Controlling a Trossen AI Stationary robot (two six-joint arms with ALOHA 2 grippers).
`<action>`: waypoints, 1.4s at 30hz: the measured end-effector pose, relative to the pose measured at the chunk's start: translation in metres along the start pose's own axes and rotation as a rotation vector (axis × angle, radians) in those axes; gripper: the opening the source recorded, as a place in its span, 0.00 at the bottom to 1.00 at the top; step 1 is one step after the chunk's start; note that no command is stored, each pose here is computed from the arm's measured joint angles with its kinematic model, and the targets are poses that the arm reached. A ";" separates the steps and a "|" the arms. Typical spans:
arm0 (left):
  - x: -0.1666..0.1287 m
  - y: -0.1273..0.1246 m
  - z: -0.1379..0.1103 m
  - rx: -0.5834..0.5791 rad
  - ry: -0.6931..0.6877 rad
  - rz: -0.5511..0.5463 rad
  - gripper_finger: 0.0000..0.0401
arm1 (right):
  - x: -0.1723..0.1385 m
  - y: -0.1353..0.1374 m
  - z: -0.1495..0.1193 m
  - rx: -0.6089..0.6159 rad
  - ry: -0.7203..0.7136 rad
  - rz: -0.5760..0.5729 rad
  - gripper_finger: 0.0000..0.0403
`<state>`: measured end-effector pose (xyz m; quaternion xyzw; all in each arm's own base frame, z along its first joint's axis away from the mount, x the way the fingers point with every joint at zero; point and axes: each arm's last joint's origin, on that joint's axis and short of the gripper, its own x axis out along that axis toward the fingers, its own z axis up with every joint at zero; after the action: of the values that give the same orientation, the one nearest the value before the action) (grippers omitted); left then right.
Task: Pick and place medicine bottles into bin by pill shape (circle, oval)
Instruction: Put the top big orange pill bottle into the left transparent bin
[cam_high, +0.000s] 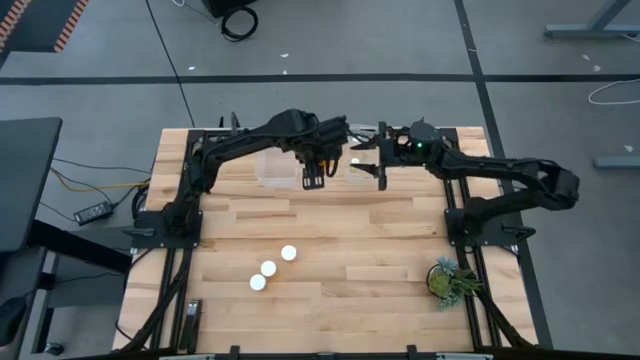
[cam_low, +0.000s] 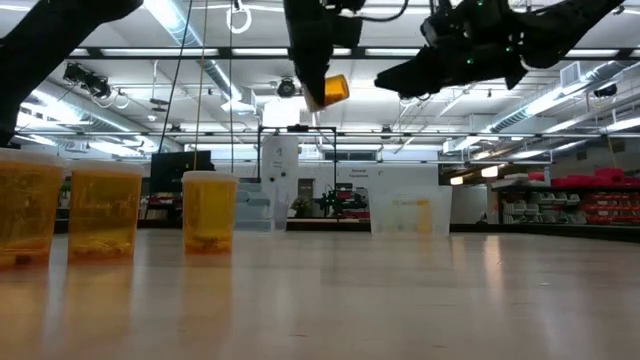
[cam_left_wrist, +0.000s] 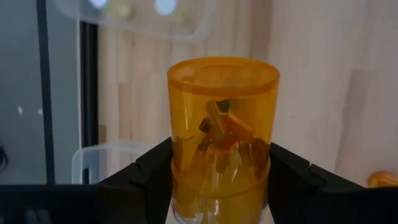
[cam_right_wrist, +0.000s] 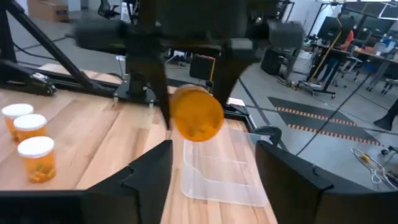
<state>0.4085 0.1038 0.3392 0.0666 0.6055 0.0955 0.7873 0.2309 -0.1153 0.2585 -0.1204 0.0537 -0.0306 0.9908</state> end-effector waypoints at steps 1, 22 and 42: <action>-0.001 -0.004 0.001 0.016 -0.002 -0.002 0.52 | 0.004 0.001 -0.002 -0.004 -0.005 -0.002 0.61; -0.009 -0.028 0.009 0.127 -0.039 0.119 0.53 | 0.024 0.014 -0.001 -0.005 0.086 0.024 0.84; -0.011 -0.024 0.017 0.112 -0.118 0.151 0.53 | 0.029 0.026 0.013 -0.094 -0.004 -0.006 0.84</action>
<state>0.4238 0.0777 0.3481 0.1614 0.5557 0.1166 0.8072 0.2626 -0.0897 0.2616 -0.1669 0.0528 -0.0310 0.9841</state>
